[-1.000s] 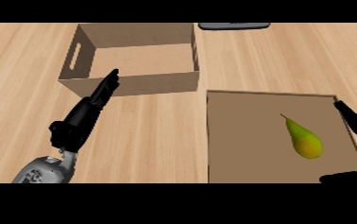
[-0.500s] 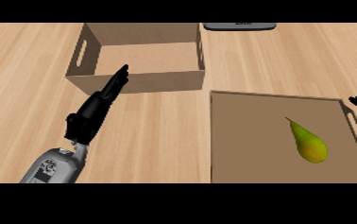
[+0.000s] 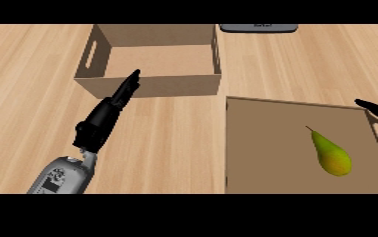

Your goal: Pick the pear from the tray and place it in the cardboard box

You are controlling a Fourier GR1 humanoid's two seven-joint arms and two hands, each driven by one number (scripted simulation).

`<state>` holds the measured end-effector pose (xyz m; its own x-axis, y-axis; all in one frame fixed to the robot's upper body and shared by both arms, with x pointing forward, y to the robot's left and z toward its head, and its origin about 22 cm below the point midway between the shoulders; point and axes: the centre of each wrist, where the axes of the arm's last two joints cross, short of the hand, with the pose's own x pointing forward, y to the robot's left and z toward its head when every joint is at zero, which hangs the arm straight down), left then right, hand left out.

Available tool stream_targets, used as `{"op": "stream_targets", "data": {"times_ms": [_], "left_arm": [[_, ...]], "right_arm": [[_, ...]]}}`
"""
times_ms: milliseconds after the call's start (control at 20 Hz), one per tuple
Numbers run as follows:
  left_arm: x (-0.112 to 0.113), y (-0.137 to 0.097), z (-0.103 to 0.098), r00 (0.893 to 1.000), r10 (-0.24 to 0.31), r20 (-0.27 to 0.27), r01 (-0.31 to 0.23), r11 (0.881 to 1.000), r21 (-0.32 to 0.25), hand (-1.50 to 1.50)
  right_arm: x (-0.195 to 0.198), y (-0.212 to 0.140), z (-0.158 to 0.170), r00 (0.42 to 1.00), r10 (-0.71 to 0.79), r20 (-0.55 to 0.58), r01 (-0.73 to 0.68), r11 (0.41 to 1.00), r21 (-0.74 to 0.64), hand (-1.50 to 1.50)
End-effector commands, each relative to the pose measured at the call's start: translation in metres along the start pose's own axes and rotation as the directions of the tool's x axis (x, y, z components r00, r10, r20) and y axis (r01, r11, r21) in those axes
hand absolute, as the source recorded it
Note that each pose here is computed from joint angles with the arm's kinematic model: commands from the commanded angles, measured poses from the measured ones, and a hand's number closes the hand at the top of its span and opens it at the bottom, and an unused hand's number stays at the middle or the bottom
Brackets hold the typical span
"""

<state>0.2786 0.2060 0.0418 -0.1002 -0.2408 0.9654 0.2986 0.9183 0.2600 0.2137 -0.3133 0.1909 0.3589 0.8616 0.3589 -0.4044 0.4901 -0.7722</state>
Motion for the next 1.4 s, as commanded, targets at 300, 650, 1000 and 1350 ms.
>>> {"op": "stream_targets", "data": {"times_ms": [300,650,1000,1350], "left_arm": [[-0.009,0.008,0.004,1.0,0.002,0.002,-0.002,1.0,0.006,0.0],[0.013,-0.002,-0.011,1.0,0.014,-0.015,-0.014,1.0,-0.004,0.0],[0.01,0.003,-0.014,1.0,-0.012,0.0,0.012,1.0,0.005,0.0],[-0.01,-0.001,0.0,1.0,-0.01,0.006,0.01,1.0,-0.001,0.0]], "right_arm": [[0.006,0.037,-0.051,0.997,0.017,-0.072,-0.015,0.999,0.034,-1.5],[-0.01,0.061,-0.066,0.993,0.037,-0.111,-0.028,0.996,0.085,-1.5],[-0.015,0.064,-0.081,0.997,0.01,-0.072,-0.008,0.999,0.031,-1.5],[-0.027,0.076,-0.097,0.995,0.046,-0.092,-0.037,0.995,0.09,-1.5]]}}
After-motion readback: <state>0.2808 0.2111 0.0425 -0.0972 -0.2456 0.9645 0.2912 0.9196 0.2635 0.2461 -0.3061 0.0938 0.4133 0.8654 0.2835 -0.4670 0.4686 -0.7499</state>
